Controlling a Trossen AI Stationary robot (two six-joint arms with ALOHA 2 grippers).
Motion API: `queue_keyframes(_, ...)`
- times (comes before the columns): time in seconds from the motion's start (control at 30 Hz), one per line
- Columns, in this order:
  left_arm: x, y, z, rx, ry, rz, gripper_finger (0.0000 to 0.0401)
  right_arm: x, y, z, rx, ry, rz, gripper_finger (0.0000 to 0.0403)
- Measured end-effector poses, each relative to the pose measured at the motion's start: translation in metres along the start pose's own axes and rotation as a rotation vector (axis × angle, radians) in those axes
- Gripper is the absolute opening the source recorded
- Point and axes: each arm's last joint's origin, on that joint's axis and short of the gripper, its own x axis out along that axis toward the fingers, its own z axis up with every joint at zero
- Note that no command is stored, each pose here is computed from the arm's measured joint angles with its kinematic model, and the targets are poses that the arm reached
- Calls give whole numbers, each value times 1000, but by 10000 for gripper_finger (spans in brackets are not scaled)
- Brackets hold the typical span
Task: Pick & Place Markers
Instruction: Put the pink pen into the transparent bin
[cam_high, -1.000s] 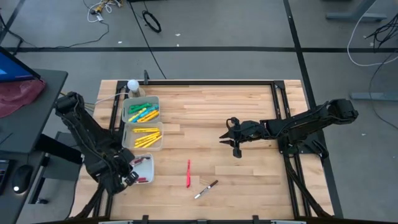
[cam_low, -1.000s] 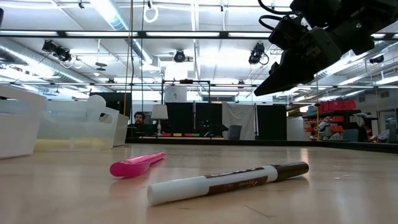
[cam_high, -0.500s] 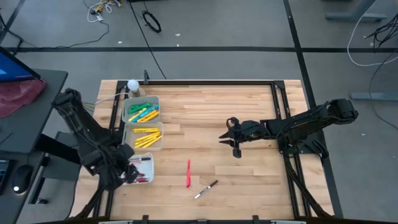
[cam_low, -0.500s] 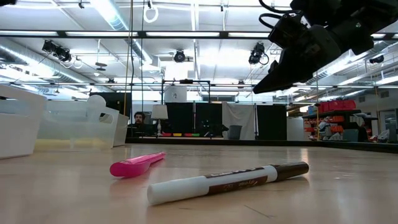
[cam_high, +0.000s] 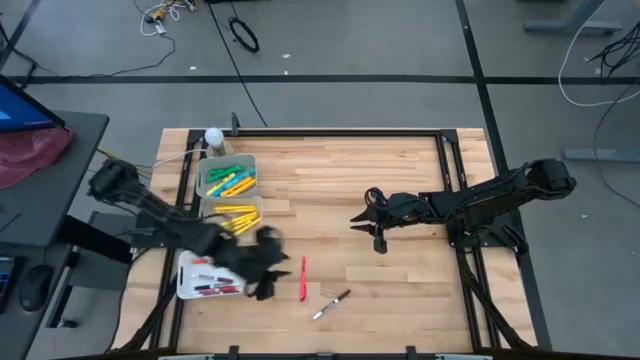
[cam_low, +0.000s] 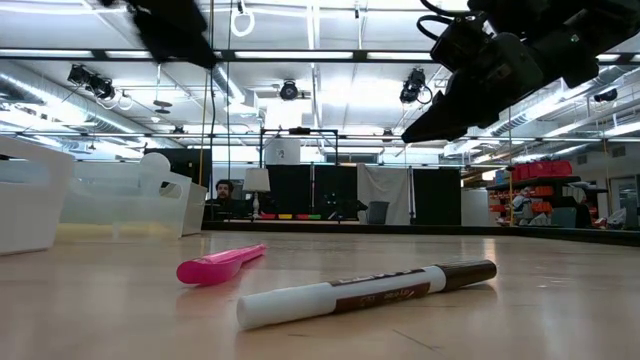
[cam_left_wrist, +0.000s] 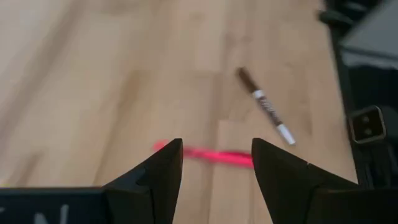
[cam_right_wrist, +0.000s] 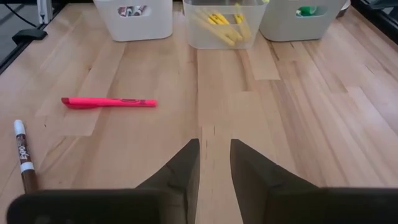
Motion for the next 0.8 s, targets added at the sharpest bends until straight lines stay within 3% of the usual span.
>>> queue_keyframes(0.13,50,17,13,109,55,-135,190,0,1,-1,-1,9,38,89)
queue_keyframes(0.37,113,52,2,282,229,-247,189,0,3,-5,5,50,64,89)
queue_keyframes(0.57,134,50,-14,561,277,-391,201,0,3,-5,38,58,62,89)
queue_keyframes(0.8,139,41,-25,826,262,-412,226,0,3,-5,69,56,51,89)
